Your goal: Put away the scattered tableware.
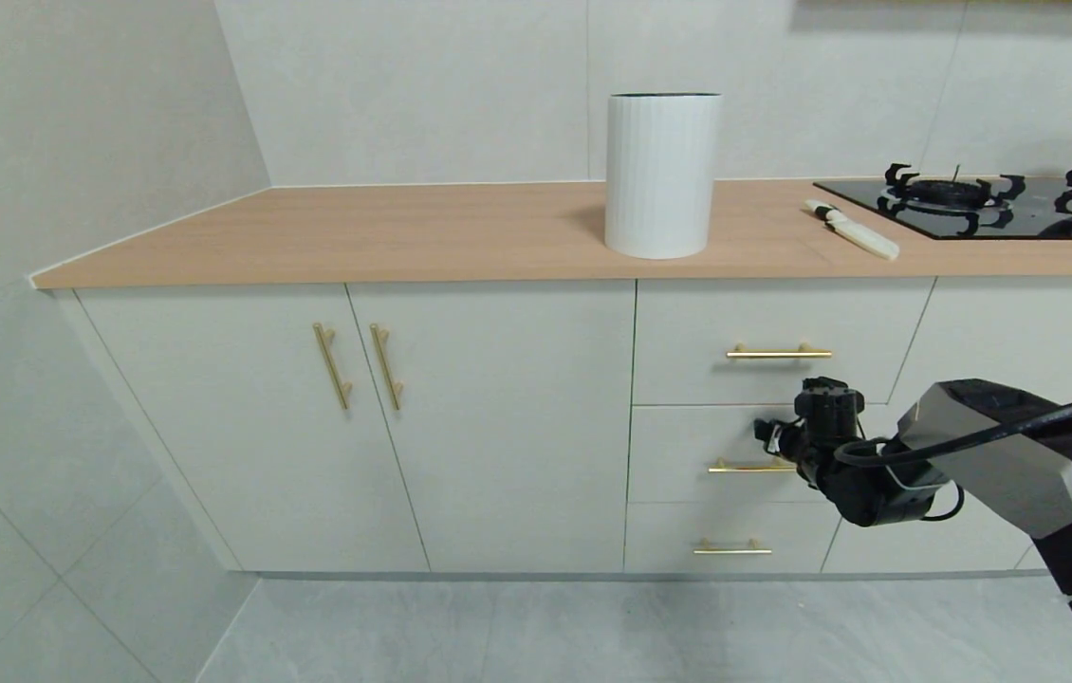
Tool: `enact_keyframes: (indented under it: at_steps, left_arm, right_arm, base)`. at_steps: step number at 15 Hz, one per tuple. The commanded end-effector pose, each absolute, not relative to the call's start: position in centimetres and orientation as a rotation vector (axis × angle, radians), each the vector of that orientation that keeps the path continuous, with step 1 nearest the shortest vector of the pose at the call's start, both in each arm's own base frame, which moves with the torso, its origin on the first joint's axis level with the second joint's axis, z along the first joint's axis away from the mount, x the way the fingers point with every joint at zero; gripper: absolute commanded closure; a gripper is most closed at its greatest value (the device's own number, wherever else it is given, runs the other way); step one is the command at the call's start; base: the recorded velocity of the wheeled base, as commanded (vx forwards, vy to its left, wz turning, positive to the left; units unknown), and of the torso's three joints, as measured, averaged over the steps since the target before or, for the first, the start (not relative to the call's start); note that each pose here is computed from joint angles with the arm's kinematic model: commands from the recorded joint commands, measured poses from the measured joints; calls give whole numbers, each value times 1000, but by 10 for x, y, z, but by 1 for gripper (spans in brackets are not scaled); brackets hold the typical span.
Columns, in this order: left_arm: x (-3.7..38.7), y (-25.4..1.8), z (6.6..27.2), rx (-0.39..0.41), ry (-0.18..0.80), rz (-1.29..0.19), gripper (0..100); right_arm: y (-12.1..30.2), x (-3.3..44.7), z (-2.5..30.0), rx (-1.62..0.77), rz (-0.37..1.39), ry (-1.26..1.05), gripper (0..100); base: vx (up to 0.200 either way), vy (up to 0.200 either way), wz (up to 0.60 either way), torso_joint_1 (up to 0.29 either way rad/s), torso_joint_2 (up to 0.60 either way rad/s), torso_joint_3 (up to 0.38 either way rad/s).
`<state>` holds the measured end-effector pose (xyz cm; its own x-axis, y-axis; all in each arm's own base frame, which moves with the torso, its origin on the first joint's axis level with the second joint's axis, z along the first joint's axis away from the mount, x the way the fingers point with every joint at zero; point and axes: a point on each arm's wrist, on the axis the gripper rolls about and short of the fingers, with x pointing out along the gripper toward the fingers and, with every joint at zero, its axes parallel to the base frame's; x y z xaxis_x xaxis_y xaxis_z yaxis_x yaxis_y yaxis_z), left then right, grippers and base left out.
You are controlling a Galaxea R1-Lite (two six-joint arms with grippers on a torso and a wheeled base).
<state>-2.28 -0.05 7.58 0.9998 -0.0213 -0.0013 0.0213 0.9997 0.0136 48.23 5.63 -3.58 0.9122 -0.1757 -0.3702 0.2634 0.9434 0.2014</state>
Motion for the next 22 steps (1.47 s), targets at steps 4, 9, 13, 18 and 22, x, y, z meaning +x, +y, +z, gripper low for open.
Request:
enact_keyframes:
  at_steps: [4, 9, 13, 18, 22]
  left_arm:
    - [-23, 0, 76, 14, 1, -21, 0]
    - [-23, 0, 76, 14, 1, -21, 0]
    - [-23, 0, 76, 14, 1, -21, 0]
    - [-23, 0, 76, 14, 1, -21, 0]
    - [-23, 0, 76, 14, 1, -21, 0]
  right_arm:
    - [57, 483, -37, 253, -229, 354, 0]
    - [64, 443, 11, 226, -209, 392, 0]
    - [55, 356, 91, 222, -188, 365, 0]
    - [27, 209, 156, 158, -185, 224, 0]
    - [3, 118, 175, -8, -252, 23, 0]
  base:
    - [0, 0, 0, 0, 0, 0]
    - [0, 0, 0, 0, 0, 0]
    - [0, 0, 0, 0, 0, 0]
    - [0, 0, 0, 0, 0, 0]
    - [0, 0, 0, 0, 0, 0]
